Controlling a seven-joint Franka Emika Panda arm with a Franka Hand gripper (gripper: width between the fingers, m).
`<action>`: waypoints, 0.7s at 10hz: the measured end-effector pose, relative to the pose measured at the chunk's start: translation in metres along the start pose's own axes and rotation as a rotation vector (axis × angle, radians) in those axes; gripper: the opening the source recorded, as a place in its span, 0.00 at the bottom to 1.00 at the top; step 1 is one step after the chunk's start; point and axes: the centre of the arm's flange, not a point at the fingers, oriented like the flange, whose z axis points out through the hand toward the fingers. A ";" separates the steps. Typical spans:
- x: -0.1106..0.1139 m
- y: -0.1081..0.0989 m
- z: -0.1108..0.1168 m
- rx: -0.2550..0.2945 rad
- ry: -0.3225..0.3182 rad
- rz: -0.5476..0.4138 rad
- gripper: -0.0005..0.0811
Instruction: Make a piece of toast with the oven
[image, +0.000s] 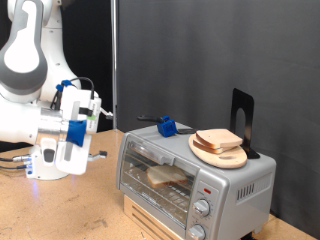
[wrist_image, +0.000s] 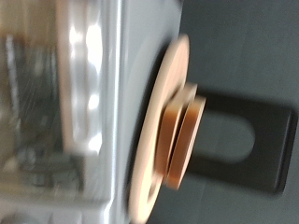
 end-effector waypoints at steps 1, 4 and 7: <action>0.013 -0.006 0.006 0.034 0.073 0.001 1.00; 0.032 -0.013 0.017 0.078 0.156 -0.021 1.00; 0.038 -0.031 0.036 0.042 0.015 0.016 1.00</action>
